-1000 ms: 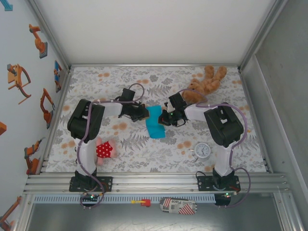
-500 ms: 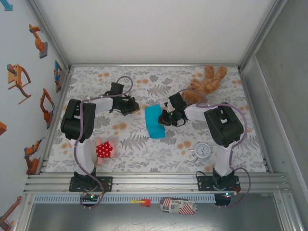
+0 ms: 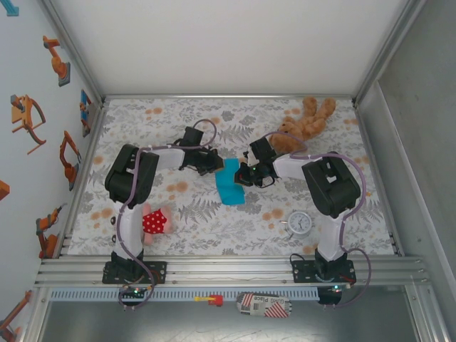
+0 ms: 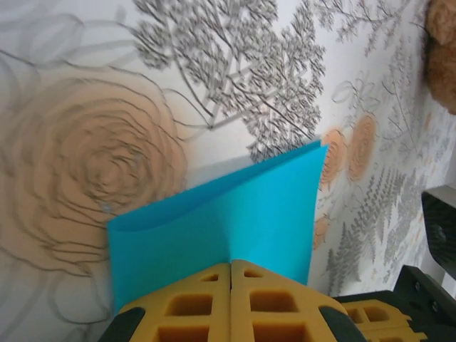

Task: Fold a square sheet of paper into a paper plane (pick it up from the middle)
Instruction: First fold the square sheet of paper in half at the center of the table.

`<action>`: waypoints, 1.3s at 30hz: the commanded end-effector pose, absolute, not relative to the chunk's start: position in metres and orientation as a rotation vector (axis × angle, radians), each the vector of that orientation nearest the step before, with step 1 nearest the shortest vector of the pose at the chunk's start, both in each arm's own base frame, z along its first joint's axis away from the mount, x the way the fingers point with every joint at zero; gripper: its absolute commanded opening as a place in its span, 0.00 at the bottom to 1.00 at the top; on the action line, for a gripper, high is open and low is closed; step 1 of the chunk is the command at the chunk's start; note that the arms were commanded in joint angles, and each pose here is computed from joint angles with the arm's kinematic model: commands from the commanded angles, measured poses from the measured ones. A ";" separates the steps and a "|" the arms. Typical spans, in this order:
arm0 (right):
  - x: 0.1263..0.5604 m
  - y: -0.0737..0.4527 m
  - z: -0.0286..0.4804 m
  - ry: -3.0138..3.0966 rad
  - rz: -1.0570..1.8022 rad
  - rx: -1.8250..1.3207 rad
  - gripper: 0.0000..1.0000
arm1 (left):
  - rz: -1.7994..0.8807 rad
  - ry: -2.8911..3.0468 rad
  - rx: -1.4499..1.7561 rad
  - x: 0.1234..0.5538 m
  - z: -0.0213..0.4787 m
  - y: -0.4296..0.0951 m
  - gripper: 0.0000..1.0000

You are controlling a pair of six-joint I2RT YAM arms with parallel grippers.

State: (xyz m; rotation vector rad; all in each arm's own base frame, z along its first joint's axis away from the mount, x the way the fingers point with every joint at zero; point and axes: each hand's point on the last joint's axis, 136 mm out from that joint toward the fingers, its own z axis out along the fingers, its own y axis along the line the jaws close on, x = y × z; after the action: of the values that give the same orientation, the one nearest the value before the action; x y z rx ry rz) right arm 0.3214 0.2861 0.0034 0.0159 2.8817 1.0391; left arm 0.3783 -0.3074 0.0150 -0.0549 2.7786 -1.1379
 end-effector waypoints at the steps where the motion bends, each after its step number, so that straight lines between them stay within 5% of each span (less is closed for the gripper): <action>1: 0.245 0.185 -0.101 3.286 0.306 0.222 0.00 | -0.974 2.849 -0.110 0.386 -0.004 -0.286 0.05; 10: 0.244 0.182 -0.104 3.284 0.296 0.231 0.00 | -0.806 2.907 -0.269 0.420 -0.024 -0.236 0.05; 17: 0.246 0.184 -0.102 3.274 0.310 0.229 0.00 | -0.870 2.784 -0.173 0.427 0.045 -0.243 0.05; 23: 0.244 0.184 -0.104 3.277 0.320 0.242 0.00 | -0.967 2.762 -0.112 0.385 0.075 -0.270 0.05; 30: 0.242 0.184 -0.104 3.280 0.329 0.244 0.00 | -1.090 2.867 -0.051 0.319 0.056 -0.315 0.04; 39: 0.242 0.184 -0.105 3.282 0.325 0.245 0.00 | -1.074 2.981 -0.051 0.291 0.023 -0.317 0.02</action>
State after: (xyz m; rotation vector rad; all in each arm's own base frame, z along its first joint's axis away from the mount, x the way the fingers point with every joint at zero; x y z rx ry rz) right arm 0.3226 0.2865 0.0026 0.0083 2.8631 1.0460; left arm 0.2999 -0.3191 0.0338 -0.0174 2.9370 -1.0650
